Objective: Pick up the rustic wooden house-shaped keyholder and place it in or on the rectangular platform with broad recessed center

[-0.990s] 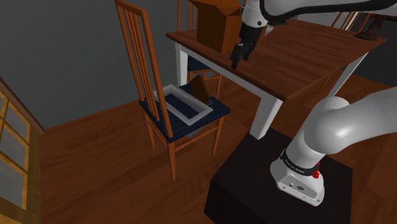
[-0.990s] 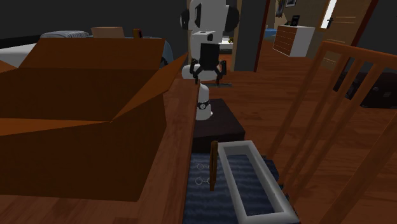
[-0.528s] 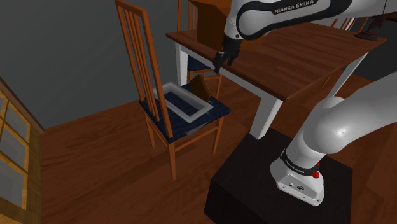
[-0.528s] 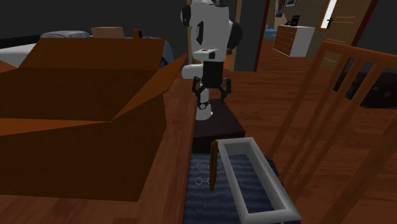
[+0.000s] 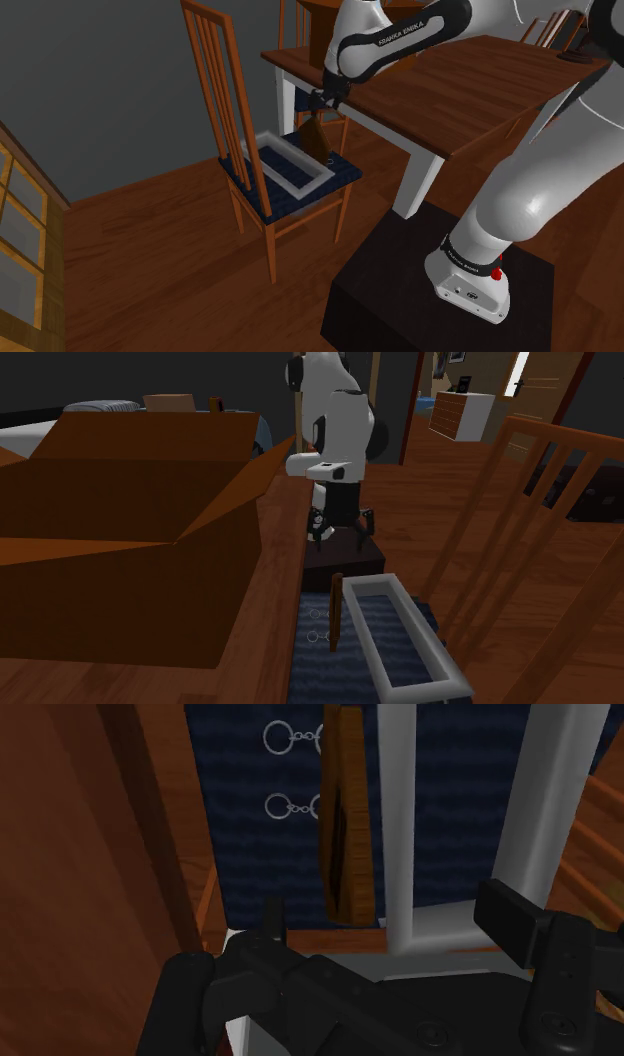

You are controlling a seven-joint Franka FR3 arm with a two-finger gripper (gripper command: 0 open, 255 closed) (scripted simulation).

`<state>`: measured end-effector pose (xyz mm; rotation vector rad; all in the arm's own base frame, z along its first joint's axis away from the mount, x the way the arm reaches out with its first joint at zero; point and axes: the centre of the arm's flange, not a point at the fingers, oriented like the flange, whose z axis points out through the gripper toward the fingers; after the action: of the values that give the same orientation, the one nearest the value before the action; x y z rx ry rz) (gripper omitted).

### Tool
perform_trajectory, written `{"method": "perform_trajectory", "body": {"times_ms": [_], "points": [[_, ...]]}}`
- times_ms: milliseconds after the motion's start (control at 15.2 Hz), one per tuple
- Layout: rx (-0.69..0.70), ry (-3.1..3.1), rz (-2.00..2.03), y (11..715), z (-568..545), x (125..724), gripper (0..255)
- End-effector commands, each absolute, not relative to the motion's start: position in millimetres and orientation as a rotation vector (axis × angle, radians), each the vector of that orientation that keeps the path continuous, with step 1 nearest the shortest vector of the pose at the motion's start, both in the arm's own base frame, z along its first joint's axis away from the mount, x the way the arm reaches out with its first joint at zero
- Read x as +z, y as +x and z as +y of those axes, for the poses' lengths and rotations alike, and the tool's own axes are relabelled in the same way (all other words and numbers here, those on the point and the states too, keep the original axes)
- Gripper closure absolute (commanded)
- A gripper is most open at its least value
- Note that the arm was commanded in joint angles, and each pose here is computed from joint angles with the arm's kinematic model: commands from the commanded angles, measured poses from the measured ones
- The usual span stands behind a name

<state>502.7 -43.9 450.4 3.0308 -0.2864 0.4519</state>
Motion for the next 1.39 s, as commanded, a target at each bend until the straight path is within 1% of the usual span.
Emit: {"method": "perform_trajectory", "body": {"times_ms": [0,66,594,1122,1188,1320], "points": [[0.486,3.026,-0.322,523.0,-47.6,437.3,0],[0.502,3.023,-0.338,533.5,-49.0,431.5,0],[0.504,3.022,-0.341,547.7,-52.9,392.9,0],[0.504,3.022,-0.341,547.6,-52.9,392.9,0],[0.504,3.022,-0.341,547.6,-52.9,392.9,255],[0.504,3.022,-0.341,547.6,-52.9,392.9,255]]}}
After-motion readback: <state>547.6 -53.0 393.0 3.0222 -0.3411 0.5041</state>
